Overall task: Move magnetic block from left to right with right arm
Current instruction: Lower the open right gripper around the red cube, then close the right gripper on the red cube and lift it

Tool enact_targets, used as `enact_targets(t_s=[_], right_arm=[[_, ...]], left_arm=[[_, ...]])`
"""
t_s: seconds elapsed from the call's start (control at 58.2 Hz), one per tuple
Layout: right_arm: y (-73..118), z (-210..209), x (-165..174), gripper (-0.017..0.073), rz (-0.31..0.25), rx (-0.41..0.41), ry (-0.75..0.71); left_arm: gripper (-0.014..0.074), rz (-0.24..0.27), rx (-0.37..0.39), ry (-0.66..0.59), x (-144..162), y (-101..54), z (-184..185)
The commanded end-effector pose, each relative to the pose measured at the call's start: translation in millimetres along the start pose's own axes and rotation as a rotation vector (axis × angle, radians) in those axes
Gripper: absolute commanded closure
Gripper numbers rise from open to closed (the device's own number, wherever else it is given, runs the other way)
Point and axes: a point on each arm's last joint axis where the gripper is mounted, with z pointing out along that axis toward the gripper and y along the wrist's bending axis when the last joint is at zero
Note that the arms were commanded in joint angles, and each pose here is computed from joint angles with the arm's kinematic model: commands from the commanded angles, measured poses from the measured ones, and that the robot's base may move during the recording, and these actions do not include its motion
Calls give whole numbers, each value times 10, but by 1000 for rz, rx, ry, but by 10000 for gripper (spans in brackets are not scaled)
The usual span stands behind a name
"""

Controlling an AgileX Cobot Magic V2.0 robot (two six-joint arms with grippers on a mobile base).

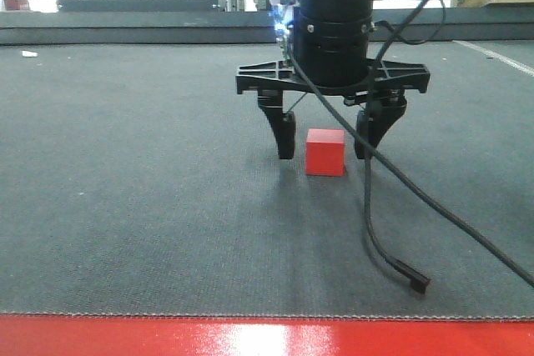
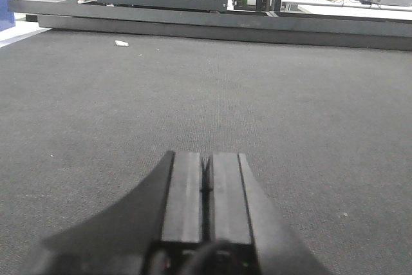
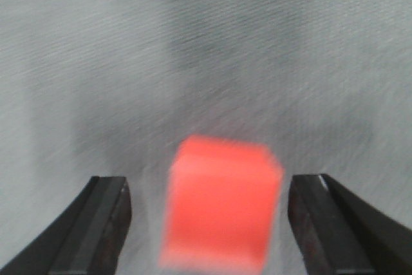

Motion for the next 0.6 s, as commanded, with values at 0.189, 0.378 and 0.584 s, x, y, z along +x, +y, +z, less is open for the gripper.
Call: enact_targets(t_s=[0.189, 0.378, 0.584], right_arm=[[11, -268, -165, 245, 5, -70, -121], [-67, -391, -225, 330, 14, -81, -148], [-285, -836, -318, 330, -157, -102, -249]], left_arm=[[720, -11, 1, -89, -62, 2, -11], [720, -11, 1, -89, -62, 2, -11], [720, -11, 1, -89, -62, 2, -11]])
